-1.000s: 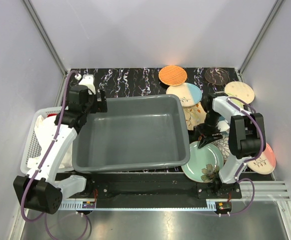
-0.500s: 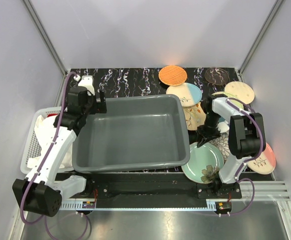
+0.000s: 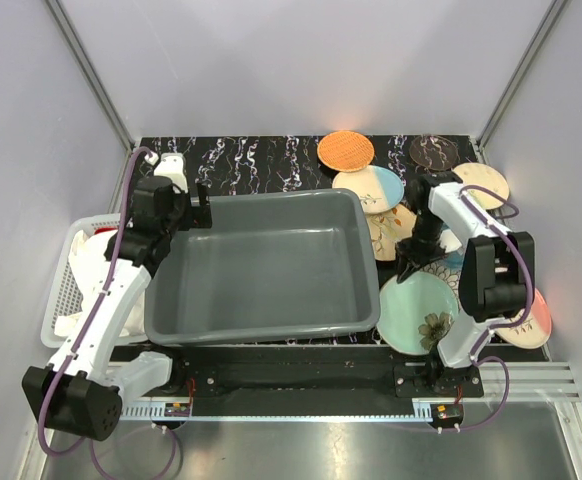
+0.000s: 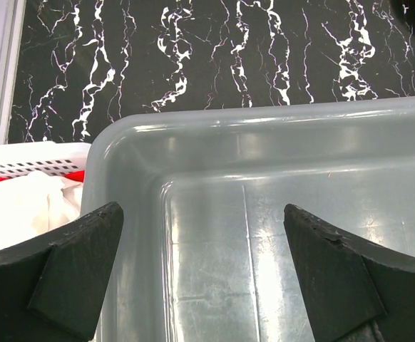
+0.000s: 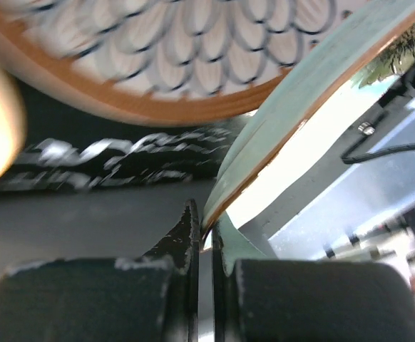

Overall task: Place the plates into the plastic bin on the countertop
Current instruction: Pick up the plate from the corner of the board.

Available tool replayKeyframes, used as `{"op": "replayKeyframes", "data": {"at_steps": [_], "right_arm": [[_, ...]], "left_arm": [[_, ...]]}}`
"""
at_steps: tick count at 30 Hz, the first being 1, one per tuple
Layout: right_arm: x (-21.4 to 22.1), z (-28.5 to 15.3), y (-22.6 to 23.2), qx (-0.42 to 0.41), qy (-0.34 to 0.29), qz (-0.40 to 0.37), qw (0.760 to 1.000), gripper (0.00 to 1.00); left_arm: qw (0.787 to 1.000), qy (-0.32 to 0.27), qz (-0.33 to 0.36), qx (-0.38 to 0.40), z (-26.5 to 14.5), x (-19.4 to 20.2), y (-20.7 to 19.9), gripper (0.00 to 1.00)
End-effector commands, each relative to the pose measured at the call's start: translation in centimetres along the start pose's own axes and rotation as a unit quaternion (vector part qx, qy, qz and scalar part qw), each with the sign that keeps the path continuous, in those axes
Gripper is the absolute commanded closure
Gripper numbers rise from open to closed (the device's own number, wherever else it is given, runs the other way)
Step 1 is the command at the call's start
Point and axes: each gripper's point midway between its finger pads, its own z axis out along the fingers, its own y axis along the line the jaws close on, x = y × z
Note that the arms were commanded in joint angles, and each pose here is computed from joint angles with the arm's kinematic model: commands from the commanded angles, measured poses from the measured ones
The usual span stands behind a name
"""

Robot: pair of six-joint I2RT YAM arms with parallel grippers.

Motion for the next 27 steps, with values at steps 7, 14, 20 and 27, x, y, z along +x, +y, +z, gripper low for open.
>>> {"op": "replayKeyframes", "data": {"at_steps": [7, 14, 20, 27], "right_arm": [[-0.1, -8.7, -2.7, -0.101, -0.062, -0.098, 0.988, 1.00], [-1.7, -12.0, -3.2, -0.149, -0.137, -0.157, 0.967, 1.00], [-3.5, -15.0, -3.5, -0.173, -0.213, -0.215, 0.937, 1.00], [-3.4, -18.1, -2.1, -0.223, -0.251, -0.299, 0.893, 1.00]], "left_arm": [[1.000, -0.024, -0.001, -0.004, -0.2, -1.2, 0.1, 0.01], [1.000, -0.031, 0.002, -0.004, -0.2, -2.1, 0.1, 0.01], [0.999, -0.026, 0.027, -0.024, 0.8, -2.7, 0.7, 0.01], [0.999, -0.037, 0.015, -0.006, 2.3, -5.1, -0.3, 0.01]]}}
